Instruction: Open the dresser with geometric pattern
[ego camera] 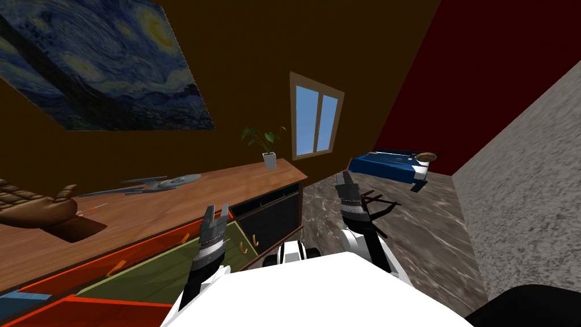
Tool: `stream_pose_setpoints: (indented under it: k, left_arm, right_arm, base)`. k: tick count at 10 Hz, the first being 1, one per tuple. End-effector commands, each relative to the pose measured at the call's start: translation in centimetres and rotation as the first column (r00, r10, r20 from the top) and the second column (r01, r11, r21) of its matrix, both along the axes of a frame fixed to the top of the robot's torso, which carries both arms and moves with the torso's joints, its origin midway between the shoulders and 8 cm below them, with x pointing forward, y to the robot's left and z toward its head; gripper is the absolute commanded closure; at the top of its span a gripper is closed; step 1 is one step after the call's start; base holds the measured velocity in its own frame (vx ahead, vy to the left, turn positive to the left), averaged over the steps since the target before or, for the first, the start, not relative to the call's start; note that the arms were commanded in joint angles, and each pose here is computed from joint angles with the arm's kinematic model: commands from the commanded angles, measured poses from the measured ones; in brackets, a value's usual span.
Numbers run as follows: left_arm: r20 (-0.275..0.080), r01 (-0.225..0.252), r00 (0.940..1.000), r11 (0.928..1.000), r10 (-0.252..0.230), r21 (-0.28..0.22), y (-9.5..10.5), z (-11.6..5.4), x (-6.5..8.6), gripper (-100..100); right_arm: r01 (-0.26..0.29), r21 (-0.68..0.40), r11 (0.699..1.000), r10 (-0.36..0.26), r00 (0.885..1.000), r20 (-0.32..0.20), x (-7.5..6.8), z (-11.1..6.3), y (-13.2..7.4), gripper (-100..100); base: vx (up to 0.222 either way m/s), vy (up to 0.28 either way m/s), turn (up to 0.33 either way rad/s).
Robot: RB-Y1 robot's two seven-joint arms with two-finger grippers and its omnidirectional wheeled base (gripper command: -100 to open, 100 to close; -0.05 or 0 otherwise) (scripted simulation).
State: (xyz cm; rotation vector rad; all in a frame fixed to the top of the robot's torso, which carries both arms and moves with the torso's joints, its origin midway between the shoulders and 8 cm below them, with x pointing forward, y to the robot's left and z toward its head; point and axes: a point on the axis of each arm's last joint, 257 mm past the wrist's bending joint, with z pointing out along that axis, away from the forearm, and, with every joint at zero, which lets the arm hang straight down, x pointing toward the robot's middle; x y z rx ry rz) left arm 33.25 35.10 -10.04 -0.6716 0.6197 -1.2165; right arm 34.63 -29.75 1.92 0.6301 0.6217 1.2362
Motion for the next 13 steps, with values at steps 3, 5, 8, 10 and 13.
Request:
stream_pose_setpoints:
  k: [3, 5, 8, 10, 13]
  left_arm:
    - [-0.023, -0.008, 0.9997, 0.9997, 0.008, -0.023, 0.7, -2.6, -0.3, -100]
    - [-0.029, -0.014, 0.9995, 0.9994, 0.013, -0.031, 1.0, -3.7, -0.6, -100]
    - [-0.035, -0.020, 0.9992, 0.9990, 0.019, -0.039, 1.3, -4.7, -0.9, -100]
    - [-0.042, -0.026, 0.9988, 0.9985, 0.024, -0.047, 1.5, -5.8, -1.2, -100]
    - [-0.057, -0.039, 0.9977, 0.9973, 0.036, -0.062, 2.0, -7.8, -1.9, -100]
  right_arm:
    - [0.000, 0.000, 1.000, 0.000, 1.000, 0.000, 0.0, 0.0, 0.0, 0]
    - [0.000, 0.000, 1.000, 0.000, 1.000, 0.000, 0.0, 0.0, 0.0, 0]
    - [0.000, 0.000, 1.000, 0.000, 1.000, 0.000, 0.0, 0.0, 0.0, 0]
    - [0.000, 0.000, 1.000, 0.000, 1.000, 0.000, 0.0, 0.0, 0.0, 0]
    - [0.000, 0.000, 1.000, 0.000, 1.000, 0.000, 0.0, 0.0, 0.0, 0]
  base:
    - [0.039, -0.093, 0.028]
    - [0.020, -0.057, 0.013]
    - [0.019, -0.069, 0.012]
    - [0.028, -0.091, 0.027]
    - [0.064, -0.123, 0.028]
